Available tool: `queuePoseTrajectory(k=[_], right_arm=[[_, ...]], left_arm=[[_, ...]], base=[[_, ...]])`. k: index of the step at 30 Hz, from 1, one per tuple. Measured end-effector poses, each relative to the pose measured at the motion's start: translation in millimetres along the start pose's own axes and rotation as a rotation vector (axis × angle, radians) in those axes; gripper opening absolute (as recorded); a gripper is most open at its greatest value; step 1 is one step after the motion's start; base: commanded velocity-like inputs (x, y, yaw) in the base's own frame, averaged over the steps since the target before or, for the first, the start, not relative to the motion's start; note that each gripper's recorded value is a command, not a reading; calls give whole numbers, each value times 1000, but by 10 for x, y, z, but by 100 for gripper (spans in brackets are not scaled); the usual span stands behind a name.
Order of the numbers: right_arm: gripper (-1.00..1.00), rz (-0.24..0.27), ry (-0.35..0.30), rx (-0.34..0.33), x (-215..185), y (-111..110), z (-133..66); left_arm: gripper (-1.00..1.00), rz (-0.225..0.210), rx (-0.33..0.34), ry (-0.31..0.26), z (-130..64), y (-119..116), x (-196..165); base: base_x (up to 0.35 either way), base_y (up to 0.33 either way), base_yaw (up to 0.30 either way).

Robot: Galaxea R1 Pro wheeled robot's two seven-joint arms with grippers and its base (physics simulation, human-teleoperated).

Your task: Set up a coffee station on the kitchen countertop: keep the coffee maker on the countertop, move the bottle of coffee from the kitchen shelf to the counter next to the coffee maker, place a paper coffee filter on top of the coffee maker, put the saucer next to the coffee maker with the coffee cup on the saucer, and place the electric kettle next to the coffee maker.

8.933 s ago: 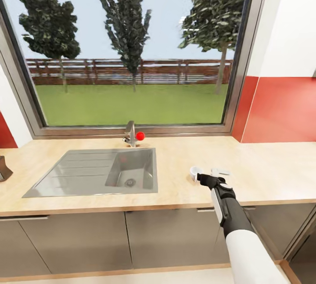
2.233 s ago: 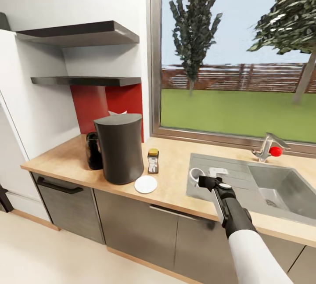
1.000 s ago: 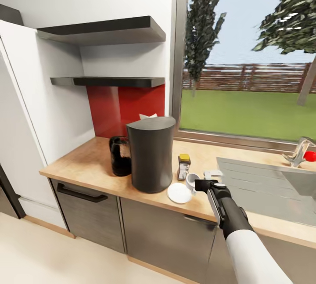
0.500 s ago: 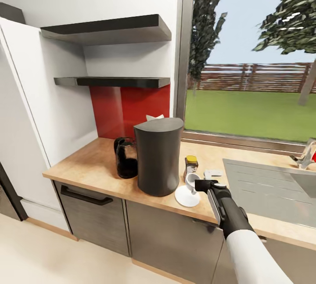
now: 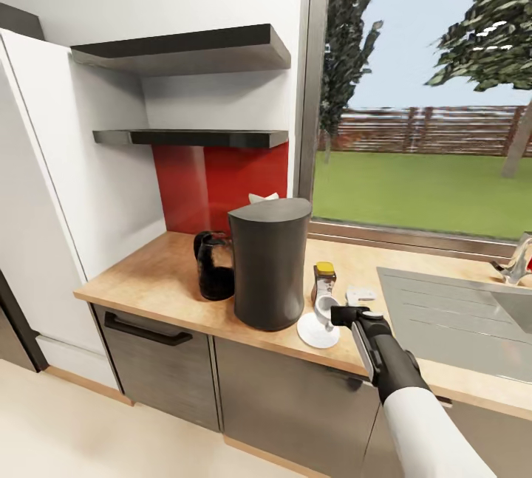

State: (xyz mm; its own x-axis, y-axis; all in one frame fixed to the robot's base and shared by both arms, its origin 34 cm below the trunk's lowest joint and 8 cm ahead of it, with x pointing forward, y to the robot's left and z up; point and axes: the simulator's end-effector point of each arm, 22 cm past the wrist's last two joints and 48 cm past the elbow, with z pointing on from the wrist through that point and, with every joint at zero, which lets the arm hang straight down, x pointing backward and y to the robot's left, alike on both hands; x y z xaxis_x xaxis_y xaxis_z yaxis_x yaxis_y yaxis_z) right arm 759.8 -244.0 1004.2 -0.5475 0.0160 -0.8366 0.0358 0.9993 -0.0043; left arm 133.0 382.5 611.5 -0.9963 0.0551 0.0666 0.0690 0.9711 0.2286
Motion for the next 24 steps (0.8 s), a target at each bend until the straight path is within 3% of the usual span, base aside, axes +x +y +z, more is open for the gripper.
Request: queuePoseTrajectory(k=[17,24], right_arm=[[-100,-4,49,-5,223,17,56],[-100,-9,51,80,233,-227,58]], left_arm=[[100,-10,-2,-1,0,13,-5],[100,0,2,-3,-2,-23,-11]], base=[[39,18,0],[25,7,0]])
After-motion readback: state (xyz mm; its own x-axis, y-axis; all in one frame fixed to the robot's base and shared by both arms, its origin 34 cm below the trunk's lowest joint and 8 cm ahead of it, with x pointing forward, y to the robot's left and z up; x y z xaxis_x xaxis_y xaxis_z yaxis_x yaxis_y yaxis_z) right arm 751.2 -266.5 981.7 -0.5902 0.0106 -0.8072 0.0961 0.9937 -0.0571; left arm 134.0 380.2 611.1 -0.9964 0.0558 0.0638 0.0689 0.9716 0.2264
